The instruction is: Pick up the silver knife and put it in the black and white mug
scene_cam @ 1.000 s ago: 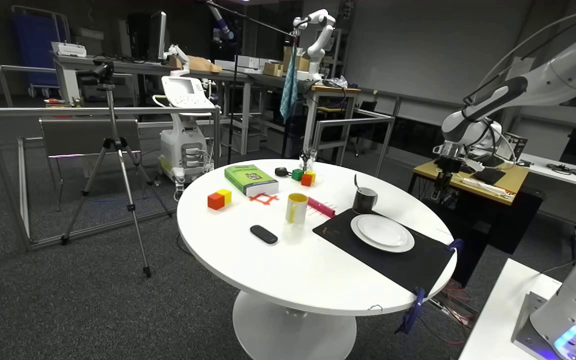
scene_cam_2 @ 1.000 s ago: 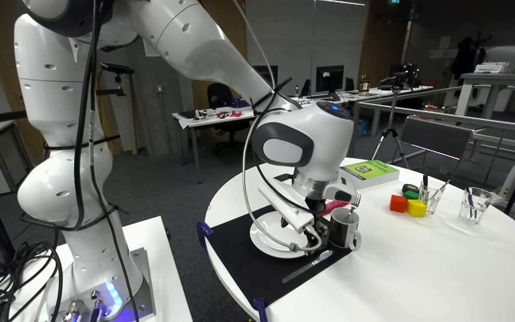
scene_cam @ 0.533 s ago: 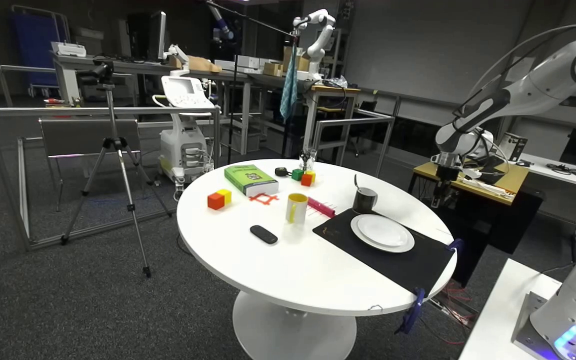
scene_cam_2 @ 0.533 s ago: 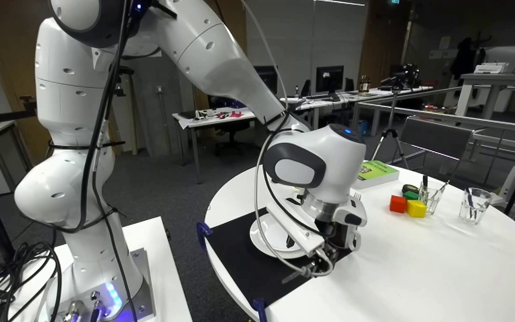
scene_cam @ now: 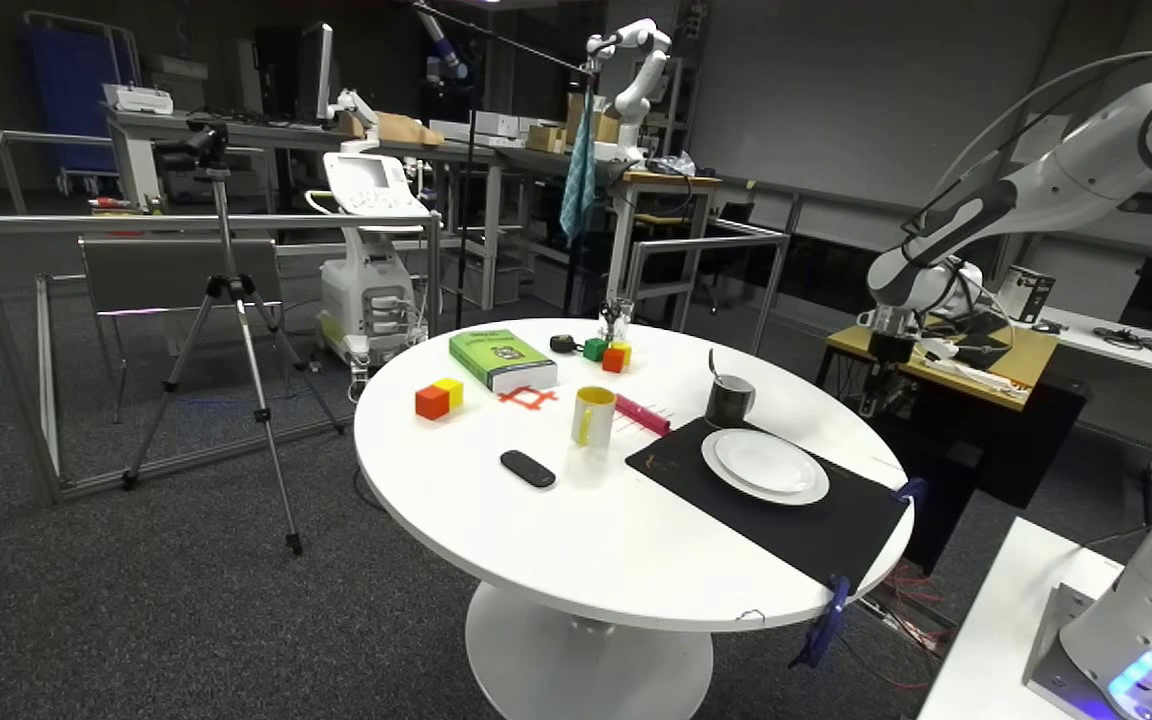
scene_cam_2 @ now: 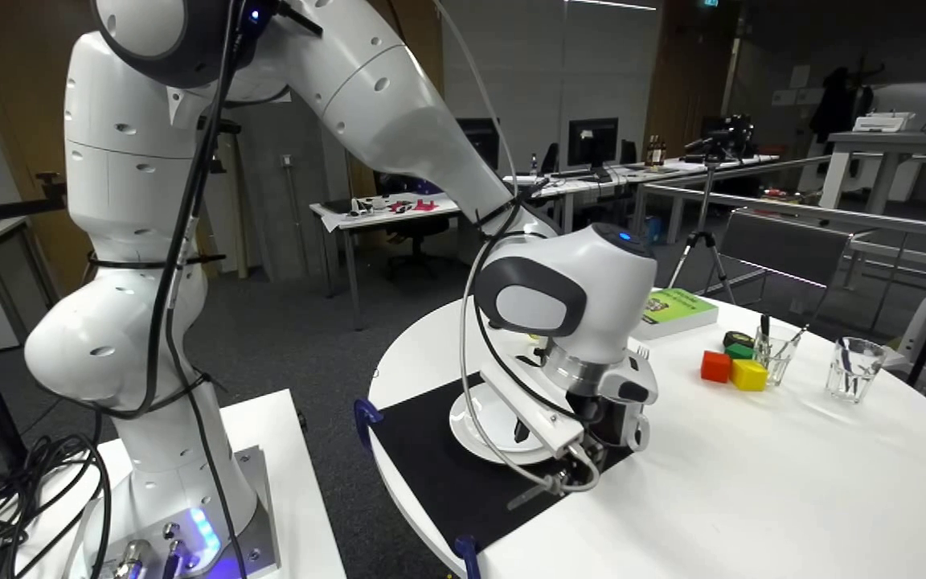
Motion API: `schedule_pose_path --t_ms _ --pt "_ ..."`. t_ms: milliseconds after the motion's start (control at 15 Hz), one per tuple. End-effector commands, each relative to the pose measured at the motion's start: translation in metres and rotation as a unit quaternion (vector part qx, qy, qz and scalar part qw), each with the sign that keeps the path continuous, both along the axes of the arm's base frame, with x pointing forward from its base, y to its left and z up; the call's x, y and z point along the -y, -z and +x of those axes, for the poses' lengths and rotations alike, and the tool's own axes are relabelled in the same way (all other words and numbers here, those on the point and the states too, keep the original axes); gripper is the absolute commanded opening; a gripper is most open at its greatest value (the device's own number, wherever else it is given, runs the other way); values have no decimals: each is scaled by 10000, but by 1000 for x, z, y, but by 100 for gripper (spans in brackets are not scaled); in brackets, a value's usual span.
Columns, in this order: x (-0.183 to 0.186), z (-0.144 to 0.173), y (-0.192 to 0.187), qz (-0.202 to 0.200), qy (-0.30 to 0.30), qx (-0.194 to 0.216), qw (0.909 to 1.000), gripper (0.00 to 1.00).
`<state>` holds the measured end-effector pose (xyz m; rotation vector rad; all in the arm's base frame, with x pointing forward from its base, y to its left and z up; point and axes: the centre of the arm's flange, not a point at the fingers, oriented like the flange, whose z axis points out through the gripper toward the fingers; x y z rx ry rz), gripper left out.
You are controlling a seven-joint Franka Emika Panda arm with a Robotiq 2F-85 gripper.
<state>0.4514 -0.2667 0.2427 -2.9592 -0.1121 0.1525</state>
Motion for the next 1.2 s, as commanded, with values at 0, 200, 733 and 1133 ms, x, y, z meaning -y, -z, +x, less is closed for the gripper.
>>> schedule_pose_path --t_ms 0,200,733,1133 --pt "2 2 11 5 -135 13 9999 100" --pt "3 4 24 -30 -180 -36 9998 100" --pt "11 17 49 -211 -122 180 9995 100" --pt "5 30 62 -330 -175 264 9990 100"
